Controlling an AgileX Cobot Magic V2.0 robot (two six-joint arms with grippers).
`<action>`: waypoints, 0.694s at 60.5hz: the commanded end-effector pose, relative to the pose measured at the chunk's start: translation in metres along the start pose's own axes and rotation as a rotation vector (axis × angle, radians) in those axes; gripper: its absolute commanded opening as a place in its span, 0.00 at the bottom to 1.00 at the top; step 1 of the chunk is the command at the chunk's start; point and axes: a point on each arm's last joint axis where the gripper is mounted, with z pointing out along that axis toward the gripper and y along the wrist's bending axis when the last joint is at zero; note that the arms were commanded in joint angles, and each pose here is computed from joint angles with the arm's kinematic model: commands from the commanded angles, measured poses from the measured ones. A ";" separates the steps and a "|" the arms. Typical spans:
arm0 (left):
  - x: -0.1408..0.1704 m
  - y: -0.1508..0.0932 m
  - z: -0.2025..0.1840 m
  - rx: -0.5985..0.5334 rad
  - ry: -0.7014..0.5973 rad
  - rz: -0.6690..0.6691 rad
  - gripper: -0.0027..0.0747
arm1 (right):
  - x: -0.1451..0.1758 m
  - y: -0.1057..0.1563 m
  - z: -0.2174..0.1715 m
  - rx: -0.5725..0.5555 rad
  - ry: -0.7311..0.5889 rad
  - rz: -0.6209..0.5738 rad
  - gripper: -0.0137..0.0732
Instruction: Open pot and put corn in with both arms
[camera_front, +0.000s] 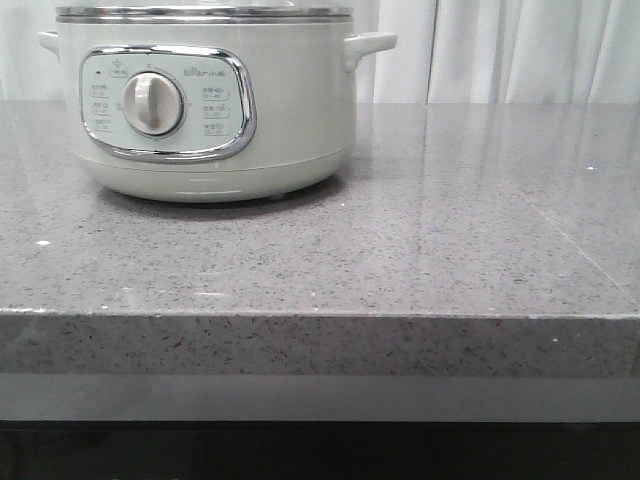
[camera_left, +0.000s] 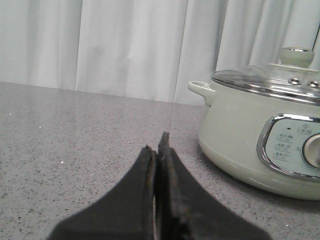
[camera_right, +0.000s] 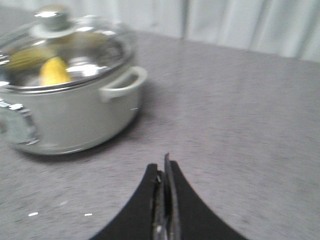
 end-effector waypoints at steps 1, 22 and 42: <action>-0.004 0.000 -0.001 -0.001 -0.083 -0.007 0.01 | 0.001 -0.011 -0.020 0.093 -0.177 -0.005 0.08; -0.004 0.000 -0.001 -0.001 -0.083 -0.007 0.01 | 0.100 -0.021 -0.054 0.258 -0.357 -0.005 0.08; -0.004 0.000 -0.001 -0.001 -0.083 -0.007 0.01 | 0.165 -0.026 -0.045 0.293 -0.315 0.004 0.08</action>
